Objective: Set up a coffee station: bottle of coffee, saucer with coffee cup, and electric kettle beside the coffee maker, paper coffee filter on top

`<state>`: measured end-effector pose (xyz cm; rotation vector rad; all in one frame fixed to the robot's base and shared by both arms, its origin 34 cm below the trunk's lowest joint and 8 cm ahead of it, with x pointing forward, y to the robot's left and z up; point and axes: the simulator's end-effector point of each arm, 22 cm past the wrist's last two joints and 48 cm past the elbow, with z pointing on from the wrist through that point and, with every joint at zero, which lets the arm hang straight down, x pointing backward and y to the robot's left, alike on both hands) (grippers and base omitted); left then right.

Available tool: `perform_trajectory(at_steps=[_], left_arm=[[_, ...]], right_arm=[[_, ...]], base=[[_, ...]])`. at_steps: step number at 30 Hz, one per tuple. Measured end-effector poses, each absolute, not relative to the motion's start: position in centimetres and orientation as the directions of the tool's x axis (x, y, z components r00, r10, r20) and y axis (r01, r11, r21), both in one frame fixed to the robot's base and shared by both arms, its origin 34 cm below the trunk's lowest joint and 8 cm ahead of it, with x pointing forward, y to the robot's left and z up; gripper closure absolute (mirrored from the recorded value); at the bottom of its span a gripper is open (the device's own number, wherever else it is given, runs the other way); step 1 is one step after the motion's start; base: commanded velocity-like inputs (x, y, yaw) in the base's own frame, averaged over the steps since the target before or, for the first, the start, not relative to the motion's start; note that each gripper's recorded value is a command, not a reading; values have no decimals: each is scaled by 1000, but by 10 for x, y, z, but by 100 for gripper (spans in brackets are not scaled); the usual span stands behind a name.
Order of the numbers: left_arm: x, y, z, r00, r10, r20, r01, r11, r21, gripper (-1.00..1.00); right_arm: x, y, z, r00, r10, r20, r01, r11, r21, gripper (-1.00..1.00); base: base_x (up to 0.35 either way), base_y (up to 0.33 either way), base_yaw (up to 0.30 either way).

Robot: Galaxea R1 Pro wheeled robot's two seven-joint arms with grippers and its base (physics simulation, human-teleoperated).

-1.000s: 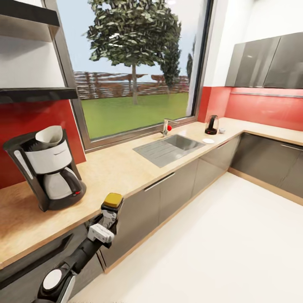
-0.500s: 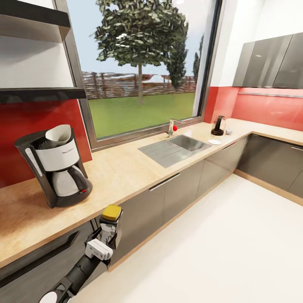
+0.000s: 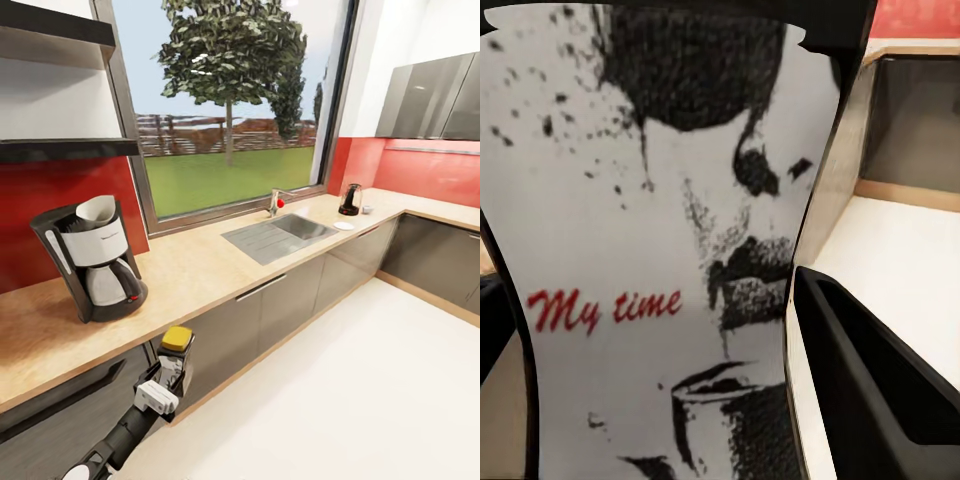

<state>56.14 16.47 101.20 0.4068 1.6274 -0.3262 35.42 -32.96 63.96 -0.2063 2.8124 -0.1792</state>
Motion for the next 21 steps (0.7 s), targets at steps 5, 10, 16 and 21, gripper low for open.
perform_trajectory(at_steps=[5,10,16,21], left_arm=[[564,175,1015,-72,55,-996,422,906,19,100],[573,230,1022,-65,10,-998,301,953,-10,100],[574,291,1030,-48,-34,-998,168,985,-42,100],[574,292,1031,-44,-34,-998,168,985,-41,100]], right_arm=[[354,-330,640,-940,-162,-300,-123,982,-146,-100],[354,-329,640,-940,-162,-300,-123,982,-146,-100],[354,-330,640,-940,-162,-300,-123,982,-146,-100],[354,-330,640,-940,-162,-300,-123,982,-146,-100]], base=[[-1,-5,270],[0,-1,277],[0,0,278],[0,0,279]])
